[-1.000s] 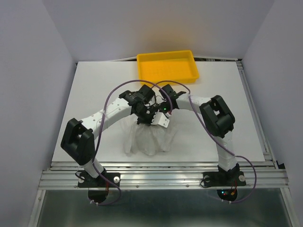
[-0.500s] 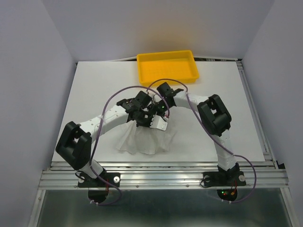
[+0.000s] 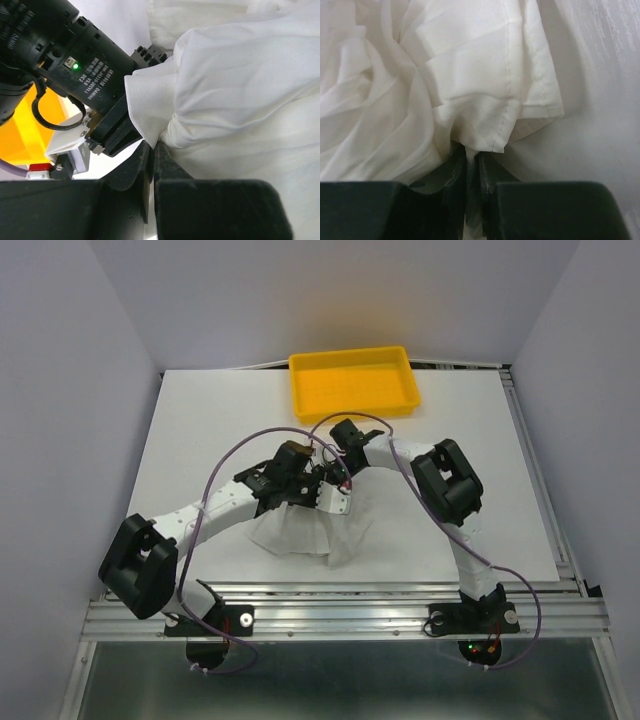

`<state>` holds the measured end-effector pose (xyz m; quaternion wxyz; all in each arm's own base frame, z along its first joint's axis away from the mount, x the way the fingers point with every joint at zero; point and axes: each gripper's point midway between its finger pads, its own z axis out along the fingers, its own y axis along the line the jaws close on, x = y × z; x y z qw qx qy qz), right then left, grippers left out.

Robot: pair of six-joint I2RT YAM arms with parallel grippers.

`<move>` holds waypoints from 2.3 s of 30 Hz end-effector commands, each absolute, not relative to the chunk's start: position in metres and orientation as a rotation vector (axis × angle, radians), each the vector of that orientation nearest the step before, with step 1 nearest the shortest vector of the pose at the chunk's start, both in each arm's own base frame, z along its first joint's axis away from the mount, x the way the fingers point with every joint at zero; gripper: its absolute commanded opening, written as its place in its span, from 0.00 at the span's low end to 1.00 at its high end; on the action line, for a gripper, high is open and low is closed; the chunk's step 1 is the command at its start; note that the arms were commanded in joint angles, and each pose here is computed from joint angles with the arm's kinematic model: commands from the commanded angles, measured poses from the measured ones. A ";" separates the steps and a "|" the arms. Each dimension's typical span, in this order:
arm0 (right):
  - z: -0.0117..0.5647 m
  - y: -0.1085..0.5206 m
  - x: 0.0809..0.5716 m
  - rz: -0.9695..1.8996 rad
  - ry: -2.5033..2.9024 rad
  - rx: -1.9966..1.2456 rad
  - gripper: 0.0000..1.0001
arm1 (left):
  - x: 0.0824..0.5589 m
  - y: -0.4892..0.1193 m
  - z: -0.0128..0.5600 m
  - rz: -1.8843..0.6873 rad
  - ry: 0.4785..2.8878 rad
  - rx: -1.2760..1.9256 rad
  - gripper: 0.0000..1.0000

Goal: Fold and stack the skirts
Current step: Fold the skirt

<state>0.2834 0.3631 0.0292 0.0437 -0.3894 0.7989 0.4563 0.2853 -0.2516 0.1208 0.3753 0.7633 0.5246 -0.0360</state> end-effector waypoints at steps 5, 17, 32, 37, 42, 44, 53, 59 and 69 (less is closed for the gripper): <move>0.026 0.365 0.301 1.265 2.490 -1.163 0.30 | 0.288 -0.255 0.097 -0.003 1.255 1.940 0.07; 0.073 0.329 0.431 0.917 2.444 -0.794 0.80 | 0.263 -0.250 0.060 -0.057 1.242 2.085 0.11; 0.193 0.237 0.420 0.931 2.259 -0.623 0.76 | 0.319 -0.277 0.192 -0.319 1.609 1.660 0.65; 0.216 0.250 0.370 1.154 2.204 -0.574 0.69 | 0.333 -0.249 0.230 -0.458 1.841 1.282 0.61; 0.215 0.292 0.293 1.325 2.167 -0.813 0.56 | 0.299 -0.212 0.228 -0.600 1.992 1.050 0.53; 0.203 0.302 0.269 1.351 2.183 -0.896 0.51 | 0.278 -0.203 0.212 -0.624 2.055 1.022 0.52; 0.141 0.336 0.211 1.276 2.337 -1.054 0.47 | 0.239 -0.205 0.159 -0.786 2.257 0.885 0.49; 0.102 0.322 0.229 1.123 2.470 -0.964 0.48 | 0.249 -0.212 0.101 -0.721 2.445 0.861 0.49; 0.072 0.246 0.306 1.029 2.624 -0.588 0.51 | 0.314 -0.217 0.036 -0.428 2.575 0.621 0.57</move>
